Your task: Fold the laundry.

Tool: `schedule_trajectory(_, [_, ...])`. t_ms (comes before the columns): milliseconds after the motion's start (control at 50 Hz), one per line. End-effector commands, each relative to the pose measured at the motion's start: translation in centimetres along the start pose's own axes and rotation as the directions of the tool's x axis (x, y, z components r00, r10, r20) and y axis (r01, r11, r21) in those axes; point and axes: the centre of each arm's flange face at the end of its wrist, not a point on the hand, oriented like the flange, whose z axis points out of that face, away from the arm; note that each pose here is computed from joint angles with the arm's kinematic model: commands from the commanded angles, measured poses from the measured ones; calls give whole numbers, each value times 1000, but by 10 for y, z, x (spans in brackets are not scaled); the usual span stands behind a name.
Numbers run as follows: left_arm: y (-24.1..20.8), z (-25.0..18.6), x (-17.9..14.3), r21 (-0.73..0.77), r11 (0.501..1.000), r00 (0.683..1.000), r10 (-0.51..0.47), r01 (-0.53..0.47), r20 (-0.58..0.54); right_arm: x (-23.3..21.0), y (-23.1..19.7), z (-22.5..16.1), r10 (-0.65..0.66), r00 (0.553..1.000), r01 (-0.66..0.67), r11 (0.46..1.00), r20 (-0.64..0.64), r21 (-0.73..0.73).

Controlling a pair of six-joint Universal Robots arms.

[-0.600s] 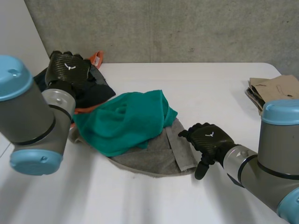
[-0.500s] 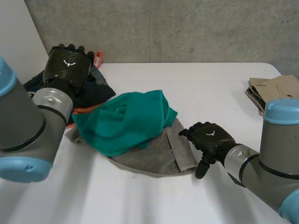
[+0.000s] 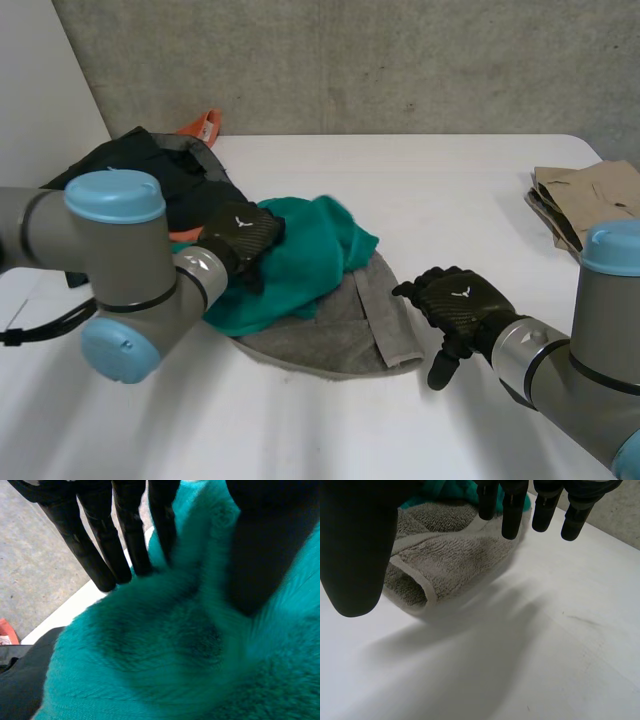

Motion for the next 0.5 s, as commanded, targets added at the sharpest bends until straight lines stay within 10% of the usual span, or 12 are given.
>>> schedule_trajectory(20, [-8, 13, -10, -6, 999, 998, 40, -40, 47, 3, 2, 0, -29, 1000, 29, 1000, -9, 0])
schedule_trajectory(100, [-32, 4, -56, 18, 999, 971, 29, -34, 237, 4, 1, -2, -57, 998, 57, 998, -16, 11])
schedule_trajectory(260, [-93, -23, -213, 278, 954, 692, -125, -113, 711, -10, -6, -9, -105, 994, 105, 994, 11, 41])
schedule_trajectory(340, [-94, -28, -254, 278, 951, 616, -137, -139, 775, -18, -8, -10, -120, 992, 118, 992, 27, 52])
schedule_trajectory(500, [-52, -7, -285, 183, 978, 577, -94, -97, 811, -24, -9, -6, -132, 990, 129, 990, 45, 57])
